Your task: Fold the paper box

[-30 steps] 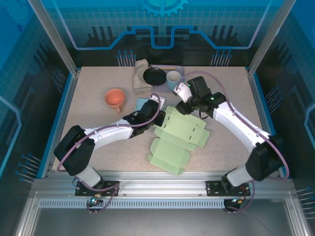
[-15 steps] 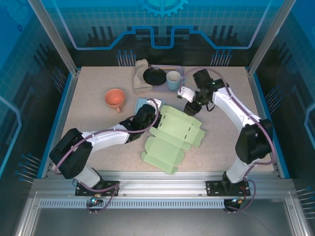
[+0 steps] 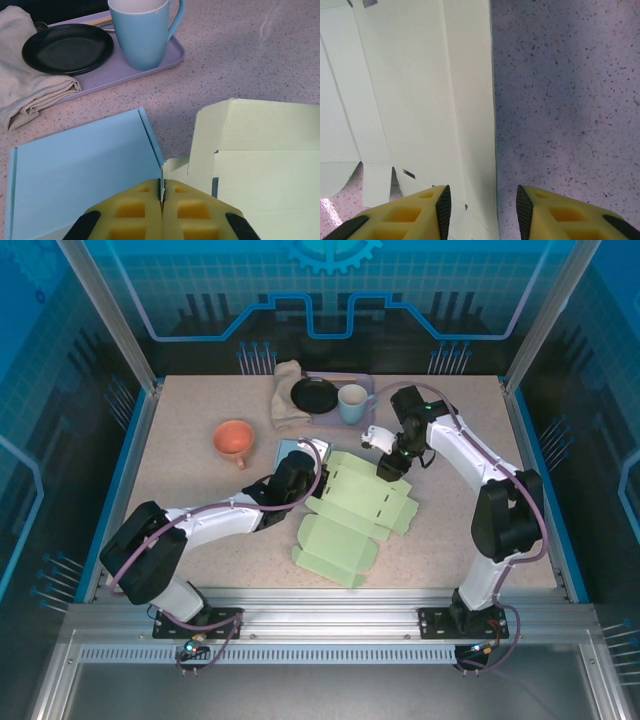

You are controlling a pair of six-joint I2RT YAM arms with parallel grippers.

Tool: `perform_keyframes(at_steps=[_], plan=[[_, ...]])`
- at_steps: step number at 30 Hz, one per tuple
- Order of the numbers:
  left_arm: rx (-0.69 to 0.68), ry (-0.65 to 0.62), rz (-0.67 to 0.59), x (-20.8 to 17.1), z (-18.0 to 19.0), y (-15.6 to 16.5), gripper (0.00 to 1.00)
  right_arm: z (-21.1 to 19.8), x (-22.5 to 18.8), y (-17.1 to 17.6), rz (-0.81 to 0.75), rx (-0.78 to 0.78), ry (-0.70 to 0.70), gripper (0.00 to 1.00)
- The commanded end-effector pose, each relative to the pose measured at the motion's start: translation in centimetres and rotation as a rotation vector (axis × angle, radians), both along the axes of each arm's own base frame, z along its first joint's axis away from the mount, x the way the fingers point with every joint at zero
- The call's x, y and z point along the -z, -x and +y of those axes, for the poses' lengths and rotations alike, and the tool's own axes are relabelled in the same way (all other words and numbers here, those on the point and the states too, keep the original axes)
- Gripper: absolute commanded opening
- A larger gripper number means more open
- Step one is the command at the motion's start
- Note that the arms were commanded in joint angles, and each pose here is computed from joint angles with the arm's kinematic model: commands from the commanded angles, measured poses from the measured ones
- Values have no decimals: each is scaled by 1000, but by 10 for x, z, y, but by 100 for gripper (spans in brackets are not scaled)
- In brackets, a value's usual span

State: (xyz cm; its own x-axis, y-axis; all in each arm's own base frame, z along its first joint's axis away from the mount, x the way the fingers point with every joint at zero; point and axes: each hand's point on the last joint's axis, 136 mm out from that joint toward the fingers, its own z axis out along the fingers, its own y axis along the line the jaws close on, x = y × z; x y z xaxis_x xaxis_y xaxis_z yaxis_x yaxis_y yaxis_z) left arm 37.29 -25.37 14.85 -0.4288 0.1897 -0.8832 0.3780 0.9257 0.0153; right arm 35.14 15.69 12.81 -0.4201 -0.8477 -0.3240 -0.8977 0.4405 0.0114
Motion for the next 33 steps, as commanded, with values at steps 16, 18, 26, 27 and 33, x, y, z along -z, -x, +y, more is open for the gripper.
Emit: perform_keyframes(at_steps=[16, 18, 26, 27, 33], plan=[[-4, 38, -30, -10, 2, -2, 0, 4, 22, 16, 136, -55, -24, 26], [-6, 45, -32, -11, 1, -2, 0, 6, 24, 19, 144, -64, -20, 27], [-15, 56, -36, -13, 3, -2, 0, 7, 27, 25, 172, -75, -24, 25], [-18, 59, -39, -14, 3, -2, 0, 7, 27, 25, 172, -75, -26, 24], [-36, 72, -40, -15, 6, -1, 0, 3, 25, 21, 133, -71, -1, 0]])
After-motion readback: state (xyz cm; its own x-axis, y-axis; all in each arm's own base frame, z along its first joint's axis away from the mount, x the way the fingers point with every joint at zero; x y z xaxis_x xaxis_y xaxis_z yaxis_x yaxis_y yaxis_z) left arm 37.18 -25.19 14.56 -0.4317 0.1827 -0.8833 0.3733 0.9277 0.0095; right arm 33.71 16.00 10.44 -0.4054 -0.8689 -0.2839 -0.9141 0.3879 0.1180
